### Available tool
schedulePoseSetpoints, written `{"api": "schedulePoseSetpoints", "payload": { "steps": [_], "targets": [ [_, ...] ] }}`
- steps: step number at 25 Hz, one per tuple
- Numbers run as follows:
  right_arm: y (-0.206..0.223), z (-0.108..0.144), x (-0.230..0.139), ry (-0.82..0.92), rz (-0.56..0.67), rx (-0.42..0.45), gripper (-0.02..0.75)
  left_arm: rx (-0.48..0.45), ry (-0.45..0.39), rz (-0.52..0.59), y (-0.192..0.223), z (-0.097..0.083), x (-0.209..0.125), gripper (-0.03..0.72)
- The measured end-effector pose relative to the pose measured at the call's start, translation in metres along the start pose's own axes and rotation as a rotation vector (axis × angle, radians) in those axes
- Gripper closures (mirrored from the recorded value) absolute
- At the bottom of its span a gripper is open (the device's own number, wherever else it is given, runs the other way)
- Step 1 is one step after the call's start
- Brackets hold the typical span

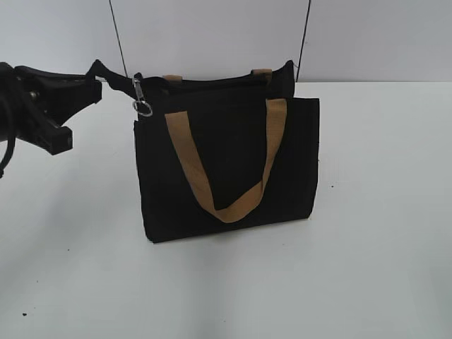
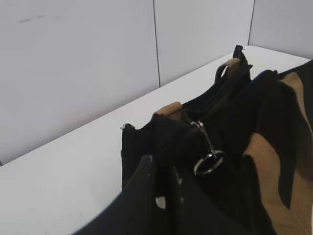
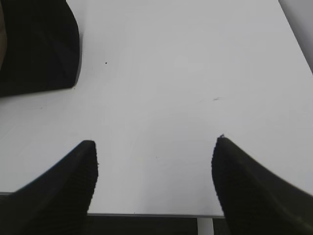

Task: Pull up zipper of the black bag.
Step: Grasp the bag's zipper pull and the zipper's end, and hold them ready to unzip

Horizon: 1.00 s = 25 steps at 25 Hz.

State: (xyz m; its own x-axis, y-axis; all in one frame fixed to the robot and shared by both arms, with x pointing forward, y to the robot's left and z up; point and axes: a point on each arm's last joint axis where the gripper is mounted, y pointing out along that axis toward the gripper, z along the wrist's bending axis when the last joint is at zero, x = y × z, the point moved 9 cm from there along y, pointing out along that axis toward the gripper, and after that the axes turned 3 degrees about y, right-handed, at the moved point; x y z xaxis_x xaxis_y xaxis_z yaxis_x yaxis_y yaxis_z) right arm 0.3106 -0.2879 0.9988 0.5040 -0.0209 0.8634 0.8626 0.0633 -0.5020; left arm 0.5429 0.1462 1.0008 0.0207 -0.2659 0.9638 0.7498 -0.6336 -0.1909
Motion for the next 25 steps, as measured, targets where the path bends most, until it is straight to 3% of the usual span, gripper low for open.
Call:
{"api": "schedulePoseSetpoints", "payload": {
  "steps": [9, 12, 15, 18, 25],
  "targets": [
    [0.000, 0.009, 0.000, 0.017, 0.001, 0.054, 0.179, -0.011, -0.043, -0.007, 0.011, 0.009, 0.027, 0.662],
    [-0.001, 0.022, 0.002, 0.026, 0.001, 0.135, 0.179, -0.054, -0.043, 0.006, 0.021, -0.003, 0.026, 0.662],
    [0.012, 0.035, 0.004, 0.002, 0.095, 0.213, 0.179, -0.089, -0.030, 0.037, 0.030, -0.010, 0.016, 0.662],
    [0.031, 0.052, 0.013, -0.046, 0.190, 0.309, 0.179, -0.082, -0.024, 0.054, 0.034, -0.006, 0.014, 0.662],
    [0.088, 0.083, 0.064, -0.066, 0.187, 0.497, 0.179, -0.068, -0.002, 0.009, 0.038, 0.001, 0.034, 0.662]
  ]
}}
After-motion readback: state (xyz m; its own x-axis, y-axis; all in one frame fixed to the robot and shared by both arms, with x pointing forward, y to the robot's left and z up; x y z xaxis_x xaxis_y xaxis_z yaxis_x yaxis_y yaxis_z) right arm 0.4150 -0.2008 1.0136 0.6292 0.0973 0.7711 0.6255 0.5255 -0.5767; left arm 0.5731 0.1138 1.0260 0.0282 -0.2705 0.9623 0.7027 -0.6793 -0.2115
